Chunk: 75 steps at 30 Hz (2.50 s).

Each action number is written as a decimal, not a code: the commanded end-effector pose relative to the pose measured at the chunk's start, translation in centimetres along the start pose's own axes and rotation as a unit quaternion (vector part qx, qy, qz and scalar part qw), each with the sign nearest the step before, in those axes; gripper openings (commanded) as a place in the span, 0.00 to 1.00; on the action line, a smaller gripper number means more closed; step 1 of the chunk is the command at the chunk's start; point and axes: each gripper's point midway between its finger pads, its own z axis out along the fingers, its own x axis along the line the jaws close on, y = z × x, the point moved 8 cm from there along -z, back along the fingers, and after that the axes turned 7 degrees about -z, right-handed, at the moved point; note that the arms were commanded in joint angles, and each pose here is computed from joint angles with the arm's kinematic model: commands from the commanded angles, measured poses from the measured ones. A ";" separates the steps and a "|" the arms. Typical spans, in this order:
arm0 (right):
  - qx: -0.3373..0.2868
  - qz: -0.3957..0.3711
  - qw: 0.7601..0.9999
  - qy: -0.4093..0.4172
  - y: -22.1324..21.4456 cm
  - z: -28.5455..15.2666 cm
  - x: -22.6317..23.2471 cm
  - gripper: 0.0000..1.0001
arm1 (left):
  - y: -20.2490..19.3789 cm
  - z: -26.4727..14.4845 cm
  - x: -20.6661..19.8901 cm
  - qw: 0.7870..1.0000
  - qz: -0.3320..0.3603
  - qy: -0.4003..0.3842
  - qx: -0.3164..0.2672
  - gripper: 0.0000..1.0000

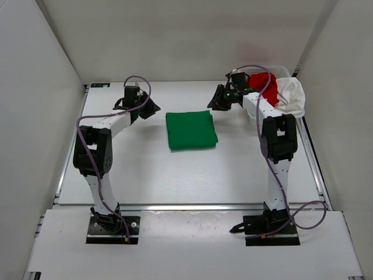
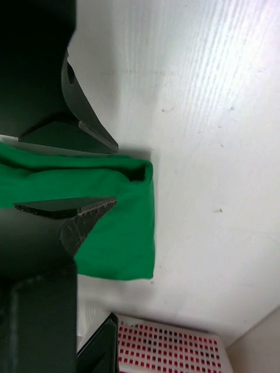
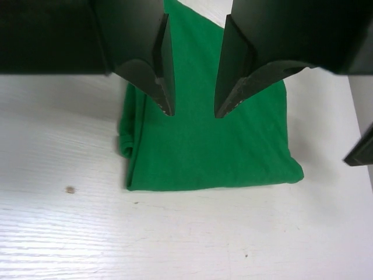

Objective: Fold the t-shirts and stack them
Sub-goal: Fold the long partially folded tshirt into a neat square, then put the neatly folded tshirt into the corner of the board with the left arm

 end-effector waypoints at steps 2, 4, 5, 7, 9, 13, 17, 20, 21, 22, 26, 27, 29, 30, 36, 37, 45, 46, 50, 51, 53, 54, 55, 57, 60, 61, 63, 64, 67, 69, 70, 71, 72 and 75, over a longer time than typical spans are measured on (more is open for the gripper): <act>-0.054 -0.043 0.998 -0.001 2.1 -3.5 2.6 0.31 | 0.4 -3.7 -6.3 0.994 0.035 -0.100 -0.036 0.45; -0.060 -0.048 0.997 0.005 0.2 -3.4 2.8 0.20 | -2.4 -3.7 -6.8 0.993 0.049 -0.110 -0.018 0.46; -0.071 -0.054 0.996 0.024 0.2 -3.5 3.2 0.13 | -3.6 -3.4 -7.5 0.991 0.050 -0.127 -0.014 0.45; -0.035 -0.041 0.998 0.036 -1.6 -2.3 2.9 0.03 | -6.3 -2.6 -7.3 0.990 0.051 -0.129 0.020 0.44; -0.014 -0.035 0.999 0.039 -3.5 -1.8 3.0 0.00 | -9.5 -1.7 -6.5 0.989 0.061 -0.121 0.053 0.42; -0.010 -0.009 0.999 0.033 -8.5 -1.9 1.2 0.00 | -12.9 -1.8 -2.6 0.991 0.037 -0.105 0.075 0.41; 0.025 0.011 0.999 0.020 -11.8 -0.4 -1.3 0.00 | -14.6 -2.1 0.7 0.993 0.026 -0.076 0.082 0.40; 0.032 0.032 0.999 0.015 -12.4 -0.2 -2.9 0.00 | -14.6 -2.9 1.3 0.992 0.009 -0.097 0.075 0.40; 0.032 0.035 0.999 0.012 -12.4 -0.6 -3.2 0.00 | -14.5 -3.2 1.8 0.992 -0.005 -0.101 0.070 0.40; 0.024 0.033 0.999 0.012 -12.4 -0.6 -3.4 0.00 | -14.8 -3.9 2.0 0.991 -0.011 -0.111 0.070 0.41; 0.016 0.015 0.999 0.027 -11.6 -1.1 -2.0 0.00 | -14.0 -6.1 1.1 0.988 -0.014 -0.147 0.049 0.43; 0.018 0.013 0.999 0.033 -11.7 -1.3 -1.8 0.00 | -13.8 -6.6 0.9 0.987 -0.005 -0.151 0.044 0.46; 0.007 0.005 0.999 0.051 -10.9 -1.9 -0.6 0.04 | -12.8 -7.0 1.5 0.992 0.005 -0.127 0.018 0.51; 0.000 0.001 0.998 0.063 -10.6 -2.1 0.0 0.08 | -12.2 -7.2 1.3 0.992 0.015 -0.124 0.003 0.54; -0.035 -0.016 0.995 0.095 -9.4 -4.4 2.0 0.36 | -9.8 -4.7 4.1 0.998 0.048 -0.034 -0.021 0.78; -0.040 -0.016 0.994 0.099 -9.3 -4.6 2.4 0.40 | -10.1 -4.2 4.6 0.998 0.054 -0.023 -0.006 0.88; -0.085 -0.042 0.987 0.128 -8.1 -7.6 5.1 0.48 | -12.5 1.4 3.6 0.992 0.056 -0.054 0.101 0.88; -0.087 -0.045 0.986 0.132 -8.1 -7.7 5.1 0.47 | -13.0 2.3 3.5 0.991 0.061 -0.052 0.110 0.76; -0.101 -0.042 0.984 0.142 -7.6 -8.4 4.8 0.48 | -13.4 4.8 0.3 0.987 0.063 -0.083 0.125 0.19; -0.106 -0.038 0.983 0.144 -7.3 -8.6 4.5 0.48 | -12.5 5.0 -1.0 0.987 0.054 -0.096 0.116 0.11; -0.106 -0.035 0.983 0.145 -7.4 -8.5 4.3 0.47 | -10.8 5.7 -2.7 0.988 0.048 -0.108 0.100 0.03; -0.100 -0.029 0.985 0.139 -7.6 -8.0 3.4 0.48 | -9.3 6.0 -3.9 0.989 0.047 -0.113 0.086 0.00; -0.103 -0.030 0.985 0.136 -7.3 -8.0 3.0 0.47 | -7.0 6.3 -4.6 0.990 0.041 -0.119 0.064 0.00; -0.095 -0.020 0.986 0.135 -7.6 -7.6 2.1 0.47 | -1.6 6.1 -3.7 0.994 0.018 -0.107 0.028 0.00; -0.092 -0.014 0.986 0.137 -7.6 -7.3 1.5 0.47 | 6.3 4.5 -0.9 0.996 -0.008 -0.079 -0.043 0.00; -0.089 -0.009 0.987 0.134 -7.9 -7.1 1.3 0.46 | 7.9 3.8 0.2 0.996 -0.018 -0.070 -0.060 0.00; -0.086 -0.009 0.986 0.143 -7.8 -7.0 1.2 0.46 | 13.0 1.6 5.3 0.990 -0.070 -0.045 -0.114 0.00; -0.086 -0.009 0.986 0.146 -7.8 -6.9 1.2 0.46 | 13.4 1.1 7.1 0.989 -0.087 -0.039 -0.116 0.00; -0.080 -0.008 0.984 0.158 -8.0 -6.7 1.4 0.46 | 16.8 -0.6 12.5 0.978 -0.130 -0.019 -0.160 0.02; -0.077 -0.012 0.983 0.165 -8.1 -6.5 1.7 0.45 | 17.7 -0.6 15.1 0.975 -0.148 0.002 -0.167 0.06; -0.074 -0.015 0.983 0.168 -8.3 -6.4 2.0 0.45 | 18.0 -0.4 16.0 0.973 -0.154 0.007 -0.170 0.08; -0.070 -0.011 0.984 0.166 -8.5 -6.2 2.2 0.45 | 17.6 0.3 17.4 0.973 -0.166 0.016 -0.161 0.13; -0.069 -0.018 0.983 0.170 -8.5 -6.4 2.5 0.46 | 17.9 0.6 18.5 0.971 -0.179 0.020 -0.157 0.18; -0.060 -0.027 0.982 0.177 -8.8 -6.2 3.4 0.45 | 18.7 1.4 20.2 0.966 -0.207 0.019 -0.150 0.23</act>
